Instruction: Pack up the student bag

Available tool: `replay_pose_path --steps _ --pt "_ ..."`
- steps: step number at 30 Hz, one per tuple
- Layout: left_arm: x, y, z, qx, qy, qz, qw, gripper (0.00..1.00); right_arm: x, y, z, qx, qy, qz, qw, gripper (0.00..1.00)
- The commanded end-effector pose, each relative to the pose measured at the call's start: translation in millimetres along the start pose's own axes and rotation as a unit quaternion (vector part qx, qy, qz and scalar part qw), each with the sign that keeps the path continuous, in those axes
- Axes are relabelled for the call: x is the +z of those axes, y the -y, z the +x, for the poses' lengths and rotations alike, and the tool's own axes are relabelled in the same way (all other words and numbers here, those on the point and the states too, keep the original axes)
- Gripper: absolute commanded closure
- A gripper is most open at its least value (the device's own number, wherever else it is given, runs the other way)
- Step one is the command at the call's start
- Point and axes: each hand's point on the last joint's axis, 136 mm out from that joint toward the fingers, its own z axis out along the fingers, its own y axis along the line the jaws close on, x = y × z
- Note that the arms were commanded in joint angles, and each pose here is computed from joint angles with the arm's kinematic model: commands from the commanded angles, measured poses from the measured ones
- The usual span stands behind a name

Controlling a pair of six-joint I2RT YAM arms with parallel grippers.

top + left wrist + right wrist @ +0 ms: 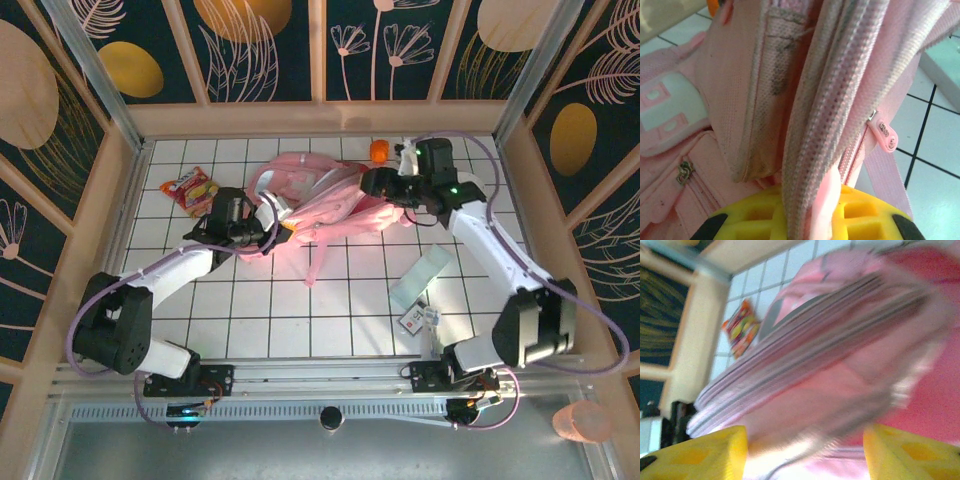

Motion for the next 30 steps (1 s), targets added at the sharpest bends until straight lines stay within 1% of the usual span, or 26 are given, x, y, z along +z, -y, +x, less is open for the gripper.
replay_pose_path --steps 1,4,7,12,15,20,24,28,30 --pt "-9 2 -24 -0.068 0.023 0.011 0.997 1.0 -37 9 -8 -0.019 0.072 0.105 0.992 0.41" --pt "-7 3 -25 -0.077 0.016 0.02 0.997 1.0 -46 -15 16 -0.045 0.072 0.127 0.988 0.45" --pt "-6 4 -26 -0.083 0.016 0.029 0.996 1.0 -37 -35 53 -0.054 0.046 0.131 0.989 0.48" --pt "-3 4 -31 -0.093 0.018 0.038 0.995 1.0 5 -52 110 -0.068 -0.003 0.141 0.988 0.5" --pt "-2 4 -34 -0.095 0.02 0.043 0.994 1.0 35 -54 126 -0.08 -0.021 0.15 0.985 0.49" --pt "-2 6 -38 -0.094 0.025 0.051 0.994 1.0 77 -44 131 -0.114 -0.028 0.179 0.977 0.48" --pt "-2 7 -42 -0.094 0.028 0.059 0.993 1.0 102 -40 127 -0.13 -0.023 0.194 0.972 0.48" --pt "-1 10 -42 -0.095 0.028 0.068 0.993 1.0 116 -42 119 -0.135 -0.007 0.2 0.97 0.48" --pt "-1 11 -41 -0.097 0.028 0.071 0.992 1.0 120 -47 114 -0.136 0.005 0.193 0.972 0.49"
